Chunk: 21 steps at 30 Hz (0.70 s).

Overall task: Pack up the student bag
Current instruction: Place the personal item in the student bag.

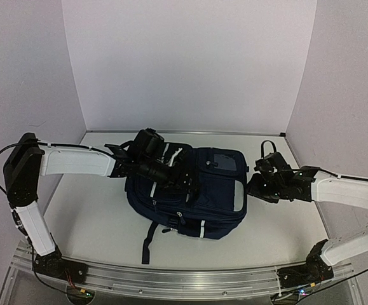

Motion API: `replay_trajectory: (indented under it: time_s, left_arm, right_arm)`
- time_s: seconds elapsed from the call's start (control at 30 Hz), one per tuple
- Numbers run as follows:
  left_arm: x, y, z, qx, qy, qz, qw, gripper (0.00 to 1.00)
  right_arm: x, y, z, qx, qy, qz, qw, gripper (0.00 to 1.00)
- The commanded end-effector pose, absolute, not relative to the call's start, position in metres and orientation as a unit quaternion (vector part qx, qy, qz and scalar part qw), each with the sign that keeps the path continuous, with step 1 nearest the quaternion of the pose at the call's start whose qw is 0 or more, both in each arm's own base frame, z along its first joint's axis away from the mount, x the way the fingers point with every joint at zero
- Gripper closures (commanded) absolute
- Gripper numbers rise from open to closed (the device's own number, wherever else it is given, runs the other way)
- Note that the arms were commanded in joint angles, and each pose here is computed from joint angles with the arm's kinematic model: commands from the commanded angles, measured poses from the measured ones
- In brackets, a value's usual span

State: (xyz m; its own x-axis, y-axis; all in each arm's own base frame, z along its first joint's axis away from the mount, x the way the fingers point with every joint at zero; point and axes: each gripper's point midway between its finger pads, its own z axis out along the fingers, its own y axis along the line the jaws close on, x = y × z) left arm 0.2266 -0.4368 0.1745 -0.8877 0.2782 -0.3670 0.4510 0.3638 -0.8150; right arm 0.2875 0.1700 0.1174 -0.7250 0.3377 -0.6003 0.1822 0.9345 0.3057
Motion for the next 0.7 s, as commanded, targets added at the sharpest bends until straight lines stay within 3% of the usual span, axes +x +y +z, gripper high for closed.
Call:
replay_trajectory:
  time_s: [0.0, 0.2, 0.53, 0.67]
  left_arm:
    - [0.225, -0.46, 0.206, 0.254, 0.779, -0.564, 0.103, 0.3]
    - [0.219, -0.468, 0.2, 0.258, 0.774, -0.57, 0.091, 0.3]
    - [0.219, -0.474, 0.195, 0.261, 0.771, -0.575, 0.086, 0.3]
    - [0.219, -0.477, 0.187, 0.253, 0.772, -0.579, 0.073, 0.31]
  right_arm:
    - [0.289, 0.171, 0.122, 0.146, 0.918, 0.122, 0.348, 0.53]
    - [0.289, 0.18, 0.137, 0.137, 0.914, 0.151, 0.351, 0.58]
    - [0.282, 0.215, 0.243, 0.083, 0.861, 0.29, 0.409, 0.58]
    - [0.275, 0.251, 0.257, 0.038, 0.846, 0.364, 0.388, 0.58]
